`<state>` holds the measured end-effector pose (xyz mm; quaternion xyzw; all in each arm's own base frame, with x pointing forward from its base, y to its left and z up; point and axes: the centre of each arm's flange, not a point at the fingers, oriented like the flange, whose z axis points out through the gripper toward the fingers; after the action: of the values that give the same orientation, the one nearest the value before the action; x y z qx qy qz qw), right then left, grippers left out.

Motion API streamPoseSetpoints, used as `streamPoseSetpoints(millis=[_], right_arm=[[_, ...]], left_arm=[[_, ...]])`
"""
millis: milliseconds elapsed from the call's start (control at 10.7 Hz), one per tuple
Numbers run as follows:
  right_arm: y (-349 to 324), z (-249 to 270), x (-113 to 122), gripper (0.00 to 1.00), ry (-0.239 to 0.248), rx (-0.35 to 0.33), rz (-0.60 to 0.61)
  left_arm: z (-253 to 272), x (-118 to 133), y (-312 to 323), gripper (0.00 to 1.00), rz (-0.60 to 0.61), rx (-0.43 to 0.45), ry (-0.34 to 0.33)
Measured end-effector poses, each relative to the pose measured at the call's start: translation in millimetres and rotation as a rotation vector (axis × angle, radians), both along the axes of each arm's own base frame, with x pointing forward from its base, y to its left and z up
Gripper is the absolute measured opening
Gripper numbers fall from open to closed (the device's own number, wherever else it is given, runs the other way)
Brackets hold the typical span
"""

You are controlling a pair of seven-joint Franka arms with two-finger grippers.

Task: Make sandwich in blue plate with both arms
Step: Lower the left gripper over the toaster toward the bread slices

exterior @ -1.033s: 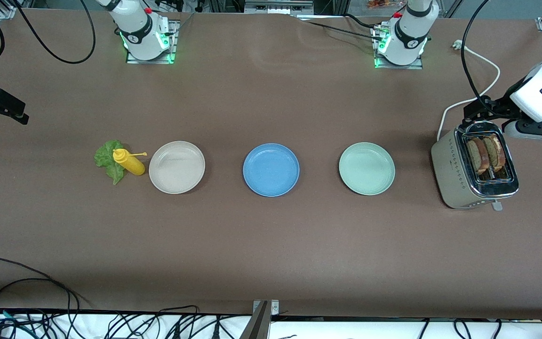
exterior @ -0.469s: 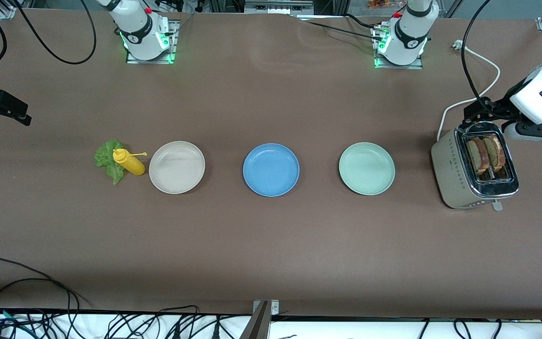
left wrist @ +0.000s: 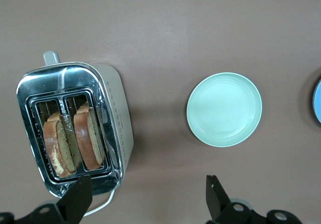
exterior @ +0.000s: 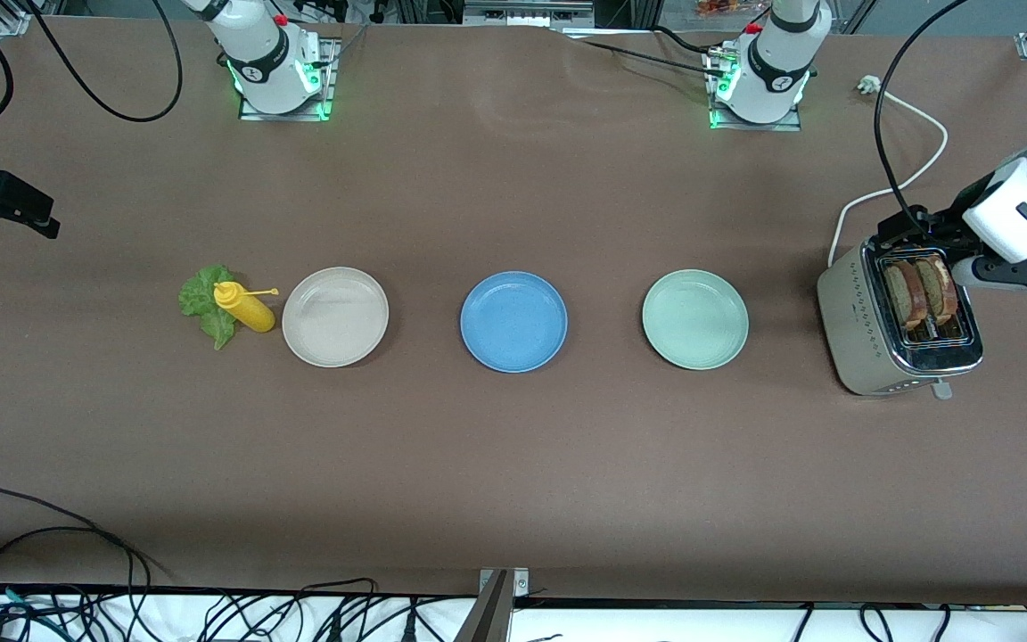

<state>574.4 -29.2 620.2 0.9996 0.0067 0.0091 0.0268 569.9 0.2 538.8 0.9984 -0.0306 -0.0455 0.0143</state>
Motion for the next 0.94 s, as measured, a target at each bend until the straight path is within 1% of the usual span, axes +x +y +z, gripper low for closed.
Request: streamPoseSetpoints(millis=[376,657,845,939], right_arm=[[0,0,1,1.0,-0.002,0.0,0.0],[0,-1,1,1.0,-0.001,0.0,0.0],[0,-1,1,1.0,-0.001,0.0,0.0],[0,-1,1,1.0,-0.001,0.0,0.0]], left_arm=[[-36,18,10,1.0,0.008,0.014,0.019],[-70,34,21,1.0,0.009,0.042,0.032],[-87,40,28,1.0,0.018,0.042,0.045],[-93,41,34,1.0,0.019,0.056,0.051]])
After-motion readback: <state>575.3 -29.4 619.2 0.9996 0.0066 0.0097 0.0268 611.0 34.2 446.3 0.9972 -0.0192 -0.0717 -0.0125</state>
